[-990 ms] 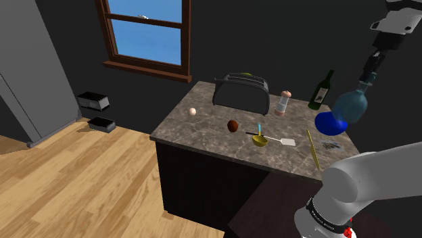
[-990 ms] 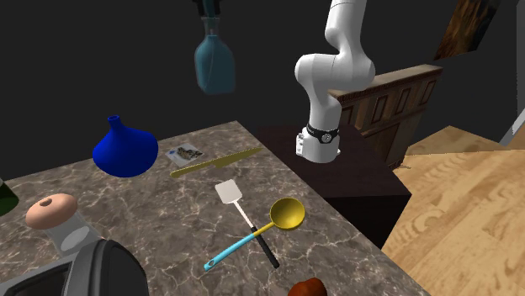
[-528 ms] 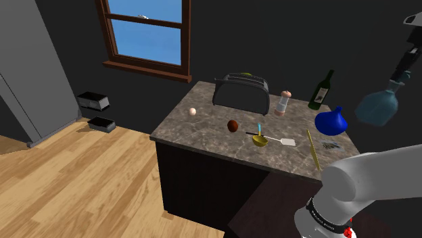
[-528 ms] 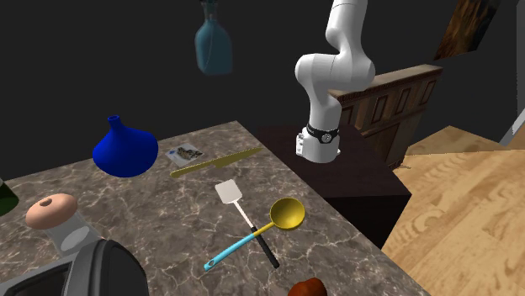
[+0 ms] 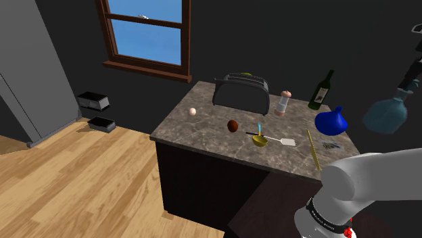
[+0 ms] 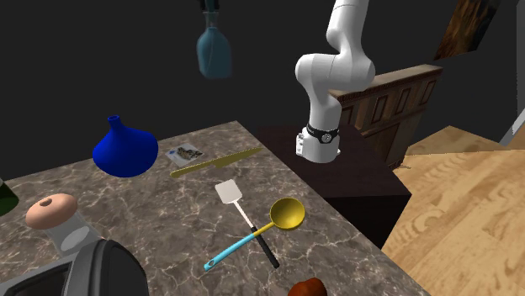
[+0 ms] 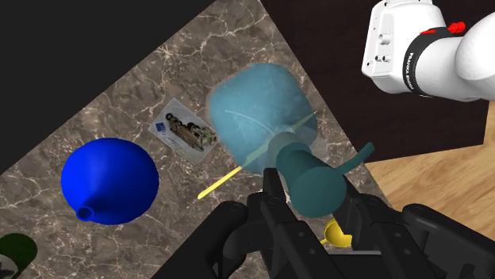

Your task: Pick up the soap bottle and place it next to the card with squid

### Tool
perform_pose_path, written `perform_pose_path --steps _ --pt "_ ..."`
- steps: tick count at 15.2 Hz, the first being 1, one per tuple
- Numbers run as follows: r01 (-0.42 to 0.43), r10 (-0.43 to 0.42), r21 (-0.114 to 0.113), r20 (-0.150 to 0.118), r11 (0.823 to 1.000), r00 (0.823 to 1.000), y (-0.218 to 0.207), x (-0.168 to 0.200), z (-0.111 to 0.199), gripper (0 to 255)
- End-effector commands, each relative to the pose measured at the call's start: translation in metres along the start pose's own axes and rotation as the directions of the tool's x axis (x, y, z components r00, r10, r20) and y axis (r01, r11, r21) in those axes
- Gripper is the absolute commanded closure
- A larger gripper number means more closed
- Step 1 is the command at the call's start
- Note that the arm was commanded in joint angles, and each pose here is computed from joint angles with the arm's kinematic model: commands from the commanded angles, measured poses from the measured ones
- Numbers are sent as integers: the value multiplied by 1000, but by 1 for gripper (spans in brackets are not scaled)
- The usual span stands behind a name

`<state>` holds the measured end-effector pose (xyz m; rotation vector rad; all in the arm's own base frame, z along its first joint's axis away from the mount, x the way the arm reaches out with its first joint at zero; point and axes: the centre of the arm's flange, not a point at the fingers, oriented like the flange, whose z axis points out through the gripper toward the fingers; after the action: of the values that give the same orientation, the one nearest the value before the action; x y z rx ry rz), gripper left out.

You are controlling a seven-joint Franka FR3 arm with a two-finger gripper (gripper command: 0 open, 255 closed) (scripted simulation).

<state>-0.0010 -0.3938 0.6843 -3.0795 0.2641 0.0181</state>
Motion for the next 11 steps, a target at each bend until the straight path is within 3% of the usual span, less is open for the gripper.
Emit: perform_pose_path --steps 1,11 --pt "0 0 -1 0 1000 1000 1 0 10 255" --pt "0 0 -1 0 1000 1000 3 1 63 255"
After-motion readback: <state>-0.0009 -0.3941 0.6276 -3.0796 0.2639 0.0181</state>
